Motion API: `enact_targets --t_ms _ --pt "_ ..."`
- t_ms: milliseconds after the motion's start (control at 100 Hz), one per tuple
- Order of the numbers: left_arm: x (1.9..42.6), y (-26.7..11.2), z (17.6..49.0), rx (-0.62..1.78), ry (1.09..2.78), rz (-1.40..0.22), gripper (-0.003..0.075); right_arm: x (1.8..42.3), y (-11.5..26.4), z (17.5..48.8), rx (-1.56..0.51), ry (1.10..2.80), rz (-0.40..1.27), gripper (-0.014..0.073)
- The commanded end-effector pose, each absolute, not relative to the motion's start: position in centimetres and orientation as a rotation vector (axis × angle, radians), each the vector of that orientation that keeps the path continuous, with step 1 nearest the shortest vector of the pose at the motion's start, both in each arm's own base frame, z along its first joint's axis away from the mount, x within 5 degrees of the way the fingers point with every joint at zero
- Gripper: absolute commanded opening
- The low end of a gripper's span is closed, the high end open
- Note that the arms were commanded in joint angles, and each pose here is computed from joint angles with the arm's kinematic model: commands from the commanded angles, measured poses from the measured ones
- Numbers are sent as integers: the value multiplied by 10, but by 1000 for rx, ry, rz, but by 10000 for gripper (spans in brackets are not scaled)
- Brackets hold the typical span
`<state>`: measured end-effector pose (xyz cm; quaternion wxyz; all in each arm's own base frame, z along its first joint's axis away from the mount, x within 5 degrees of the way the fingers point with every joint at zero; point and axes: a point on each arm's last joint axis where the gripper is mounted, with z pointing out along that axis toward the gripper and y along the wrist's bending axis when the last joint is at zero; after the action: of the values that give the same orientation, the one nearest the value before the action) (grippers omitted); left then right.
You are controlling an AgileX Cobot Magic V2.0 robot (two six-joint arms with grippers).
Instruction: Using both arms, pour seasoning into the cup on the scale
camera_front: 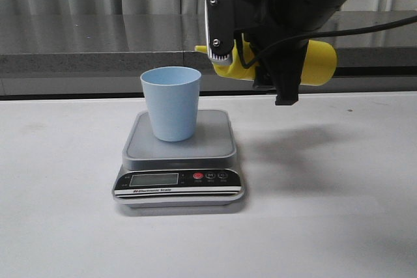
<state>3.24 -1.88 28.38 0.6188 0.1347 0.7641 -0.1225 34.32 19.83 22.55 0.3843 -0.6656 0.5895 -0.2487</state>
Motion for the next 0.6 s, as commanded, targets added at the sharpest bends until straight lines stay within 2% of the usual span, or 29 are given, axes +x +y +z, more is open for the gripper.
enact_targets --t_ms 0,450,590 --pt "33 -18 299 268 1664 -295 38 342 200 257 -1678 1388 -734 -8" --pt "33 -18 299 268 1664 -295 38 338 209 267 -1690 1293 -926 -8" --pt "33 -18 299 268 1664 -295 38 339 214 277 -1699 1201 -1001 -8"
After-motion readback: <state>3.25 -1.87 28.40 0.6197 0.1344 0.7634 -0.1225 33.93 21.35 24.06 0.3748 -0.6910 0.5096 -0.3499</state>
